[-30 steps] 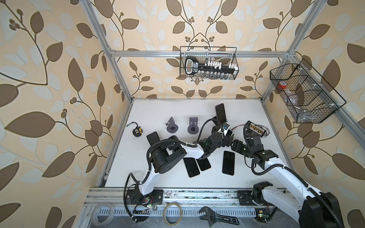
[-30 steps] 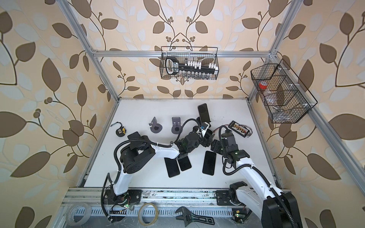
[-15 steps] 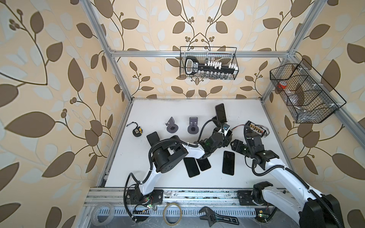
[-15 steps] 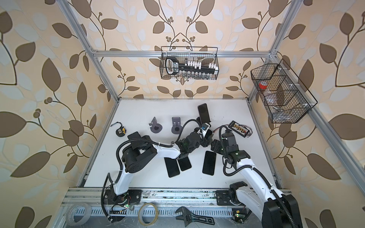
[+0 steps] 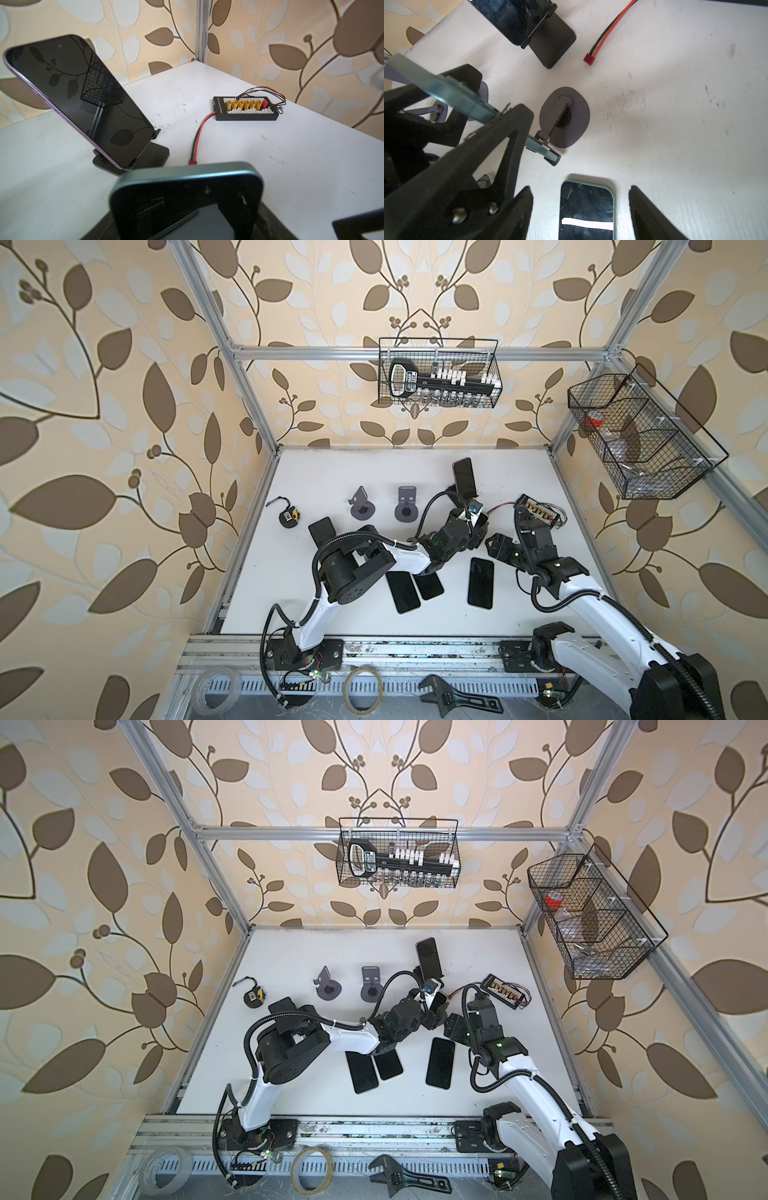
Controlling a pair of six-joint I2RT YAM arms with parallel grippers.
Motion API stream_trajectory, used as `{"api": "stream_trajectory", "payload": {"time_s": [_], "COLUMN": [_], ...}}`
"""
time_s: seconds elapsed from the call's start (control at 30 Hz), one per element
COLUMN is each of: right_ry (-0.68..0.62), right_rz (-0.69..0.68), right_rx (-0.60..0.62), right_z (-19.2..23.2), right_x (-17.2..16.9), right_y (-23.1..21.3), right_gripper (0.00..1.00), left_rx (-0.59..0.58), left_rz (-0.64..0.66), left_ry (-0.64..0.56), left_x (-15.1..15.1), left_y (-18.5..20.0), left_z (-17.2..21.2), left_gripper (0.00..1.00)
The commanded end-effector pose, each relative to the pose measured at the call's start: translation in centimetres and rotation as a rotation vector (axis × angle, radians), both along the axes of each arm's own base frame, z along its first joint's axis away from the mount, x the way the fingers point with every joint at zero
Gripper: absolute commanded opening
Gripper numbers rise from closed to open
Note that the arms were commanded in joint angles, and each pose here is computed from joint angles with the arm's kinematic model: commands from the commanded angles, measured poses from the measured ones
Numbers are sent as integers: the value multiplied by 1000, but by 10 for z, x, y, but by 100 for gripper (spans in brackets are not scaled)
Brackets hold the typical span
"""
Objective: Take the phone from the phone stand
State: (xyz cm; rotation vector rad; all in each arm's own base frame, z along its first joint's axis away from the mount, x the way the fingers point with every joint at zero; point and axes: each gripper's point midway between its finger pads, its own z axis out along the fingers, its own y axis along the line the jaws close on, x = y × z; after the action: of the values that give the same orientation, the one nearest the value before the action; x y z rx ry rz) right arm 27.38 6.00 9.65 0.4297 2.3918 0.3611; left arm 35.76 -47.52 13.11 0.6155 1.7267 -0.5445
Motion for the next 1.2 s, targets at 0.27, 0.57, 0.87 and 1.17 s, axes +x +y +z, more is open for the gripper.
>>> {"api": "stream_trajectory", "payload": {"time_s": [0.27, 0.57, 0.87, 1.17], "right_ry": [6, 8, 8, 5], "right_rz": [6, 5, -8, 7], "right_rx": [-7, -1, 20, 60], "right_z": [-1, -1, -4, -4], "right_x": [-5, -6, -9, -7], "right_y": [-2, -1, -1, 6], "right_gripper": [74, 74, 72, 70], "left_rx": [-160, -172, -190, -210], "left_rz": [-18, -18, -31, -34], "left_ry": [-76, -83, -93, -98], "left_x": [-7, -9, -13, -17], "left_y": [-2, 1, 4, 9], "left_z": [74, 80, 89, 99], "left_gripper": [71, 70, 70, 69]}}
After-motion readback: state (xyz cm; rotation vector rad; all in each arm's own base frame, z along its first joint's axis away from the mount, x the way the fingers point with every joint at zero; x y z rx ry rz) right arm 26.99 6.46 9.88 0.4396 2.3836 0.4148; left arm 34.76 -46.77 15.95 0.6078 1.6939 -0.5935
